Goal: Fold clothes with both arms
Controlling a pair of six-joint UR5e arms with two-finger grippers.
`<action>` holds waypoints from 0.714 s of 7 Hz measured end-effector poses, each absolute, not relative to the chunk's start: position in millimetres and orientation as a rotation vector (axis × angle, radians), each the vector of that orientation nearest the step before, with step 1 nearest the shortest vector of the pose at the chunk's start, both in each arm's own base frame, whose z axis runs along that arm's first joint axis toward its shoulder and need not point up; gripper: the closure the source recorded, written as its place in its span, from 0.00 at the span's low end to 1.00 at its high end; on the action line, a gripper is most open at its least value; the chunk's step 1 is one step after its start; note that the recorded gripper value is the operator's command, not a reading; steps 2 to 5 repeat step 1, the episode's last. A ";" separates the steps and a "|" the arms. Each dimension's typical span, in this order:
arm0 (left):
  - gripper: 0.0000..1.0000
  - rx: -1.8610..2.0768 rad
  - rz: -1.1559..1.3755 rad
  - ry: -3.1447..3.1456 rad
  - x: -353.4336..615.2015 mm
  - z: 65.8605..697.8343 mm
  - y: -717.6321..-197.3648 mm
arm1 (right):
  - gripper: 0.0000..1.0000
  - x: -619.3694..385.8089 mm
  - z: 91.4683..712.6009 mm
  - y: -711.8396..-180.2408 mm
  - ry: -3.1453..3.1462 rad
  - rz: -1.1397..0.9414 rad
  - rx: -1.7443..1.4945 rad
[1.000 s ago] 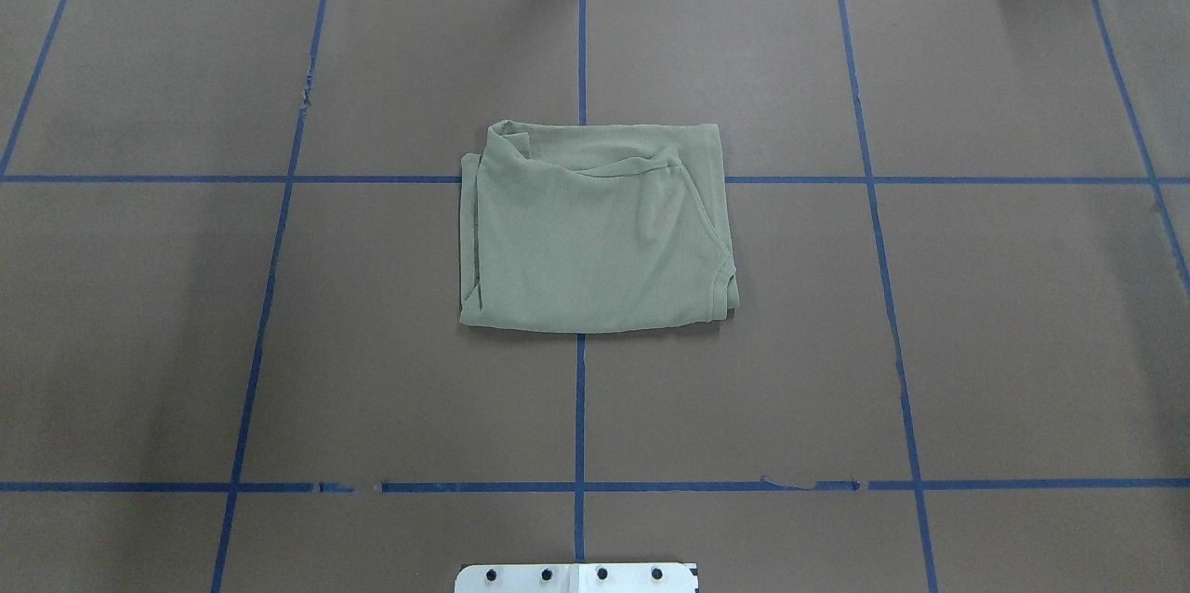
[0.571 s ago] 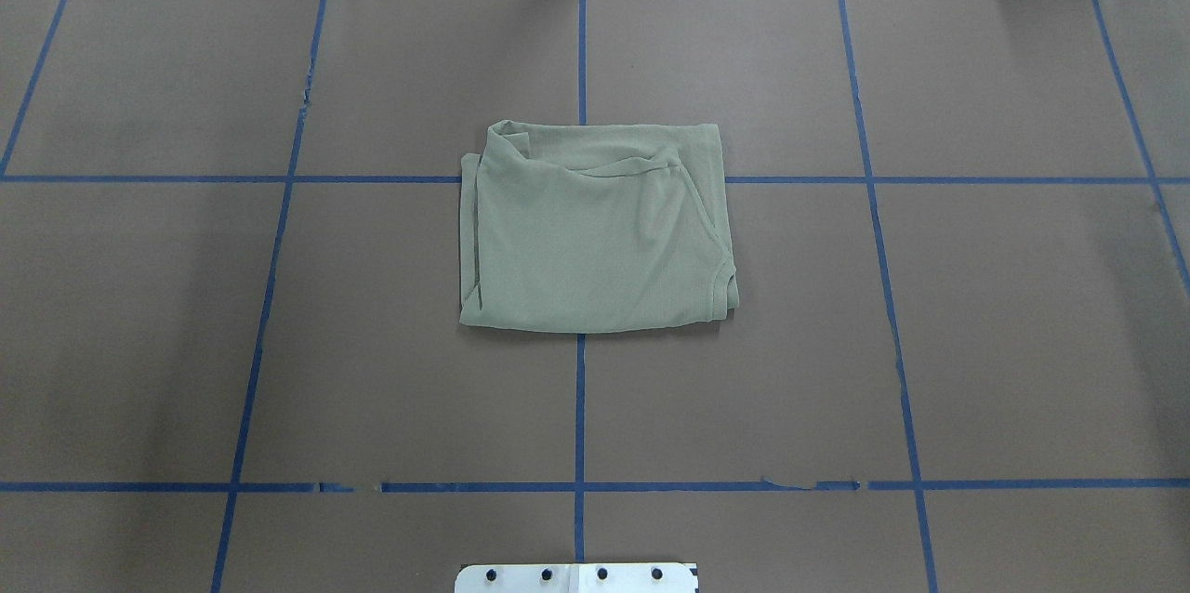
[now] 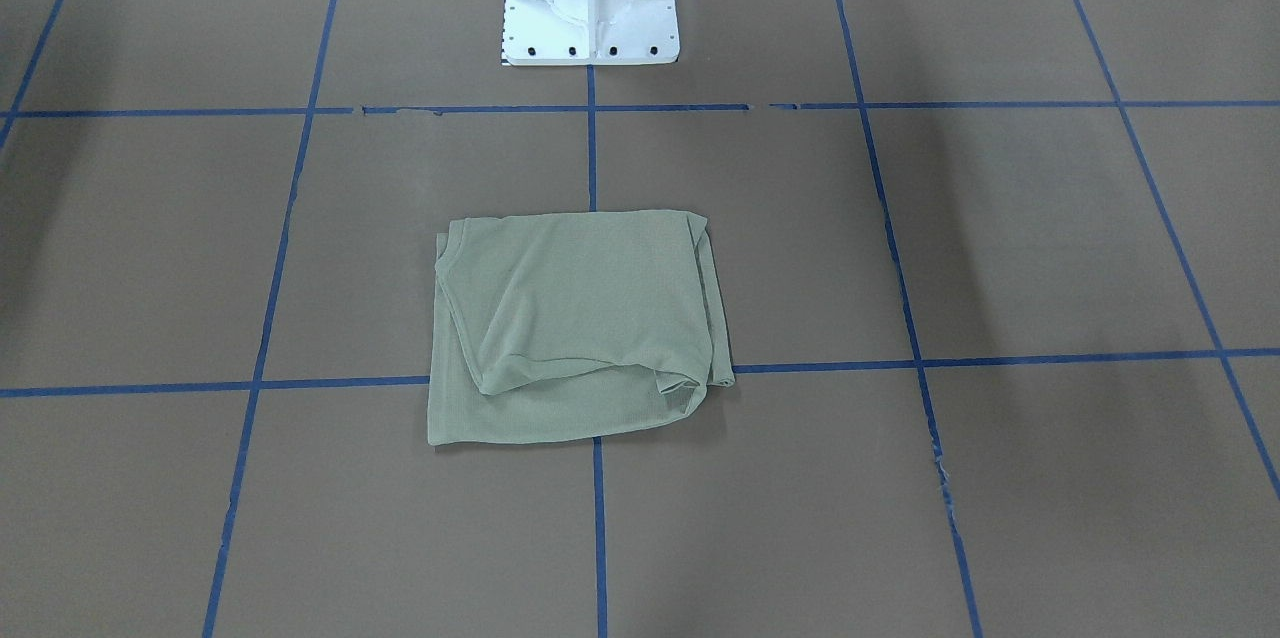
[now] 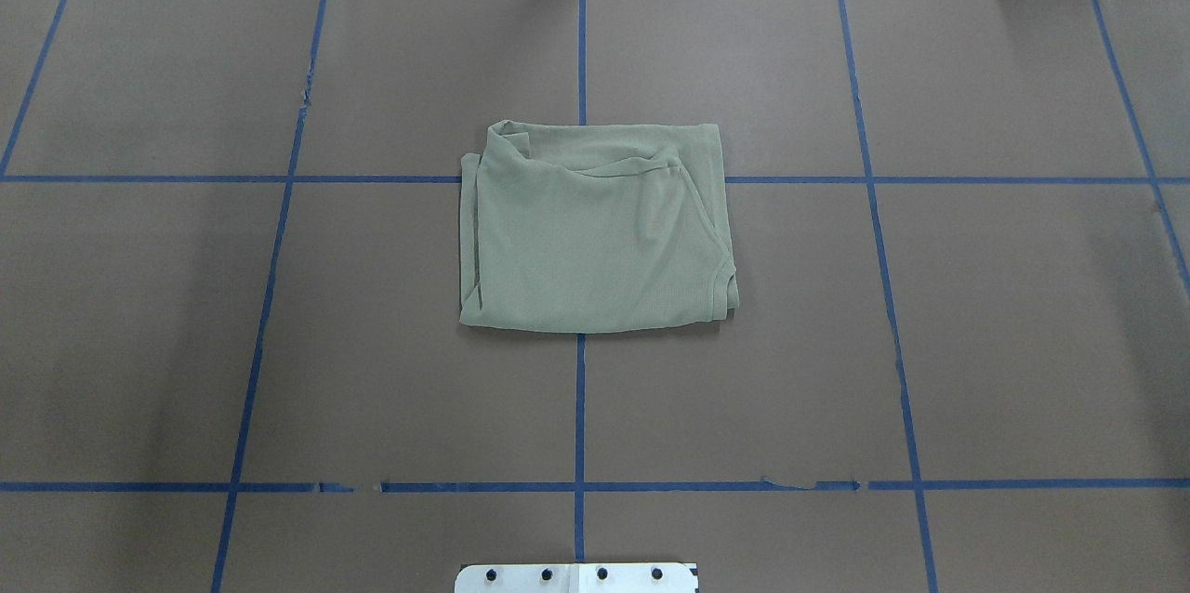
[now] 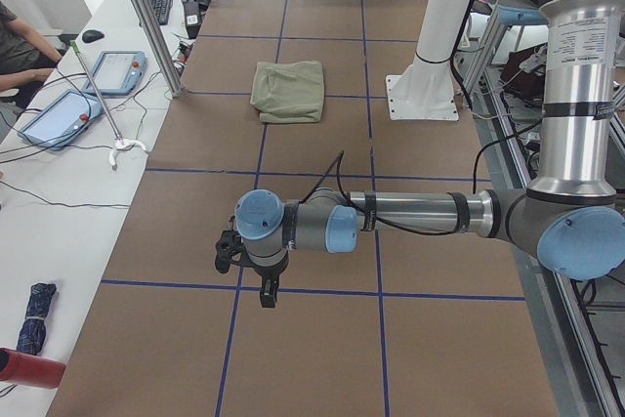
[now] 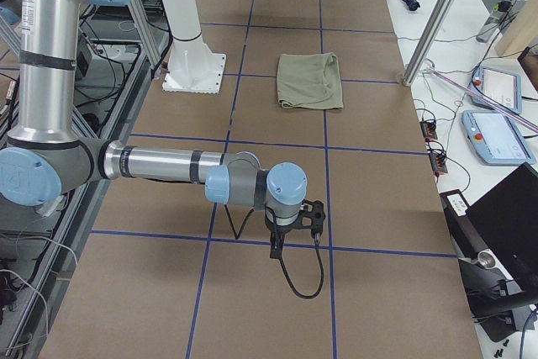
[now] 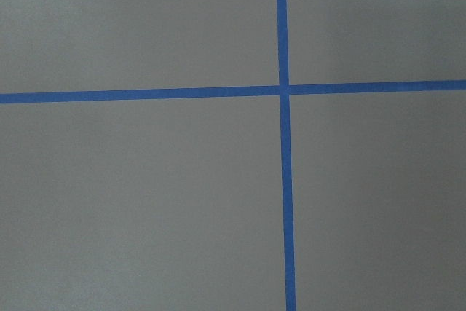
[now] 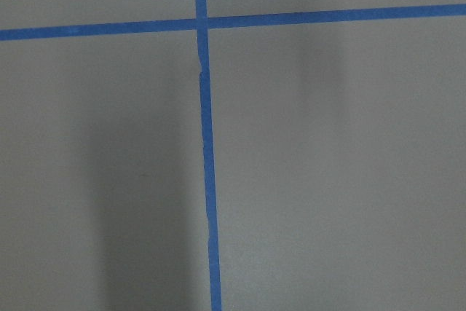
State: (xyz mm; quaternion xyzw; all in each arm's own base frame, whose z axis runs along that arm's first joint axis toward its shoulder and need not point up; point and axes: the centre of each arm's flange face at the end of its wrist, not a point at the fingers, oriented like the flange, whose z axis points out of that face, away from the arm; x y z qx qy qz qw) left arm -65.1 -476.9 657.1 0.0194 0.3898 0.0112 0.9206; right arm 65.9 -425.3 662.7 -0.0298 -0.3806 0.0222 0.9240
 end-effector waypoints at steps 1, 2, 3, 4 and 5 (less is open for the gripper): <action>0.00 0.039 0.023 0.801 -65.1 657.3 -476.8 | 0.00 65.5 652.9 -425.0 -0.781 0.047 -0.068; 0.00 0.039 0.023 0.801 -65.1 657.3 -476.8 | 0.00 65.5 652.9 -425.0 -0.781 0.047 -0.068; 0.00 0.039 0.023 0.801 -65.1 657.3 -476.8 | 0.00 65.5 652.9 -425.0 -0.781 0.047 -0.068; 0.00 0.039 0.023 0.801 -65.1 657.3 -476.8 | 0.00 65.5 652.9 -425.0 -0.781 0.047 -0.068; 0.00 0.039 0.023 0.801 -65.1 657.3 -476.8 | 0.00 65.5 652.9 -425.0 -0.781 0.047 -0.068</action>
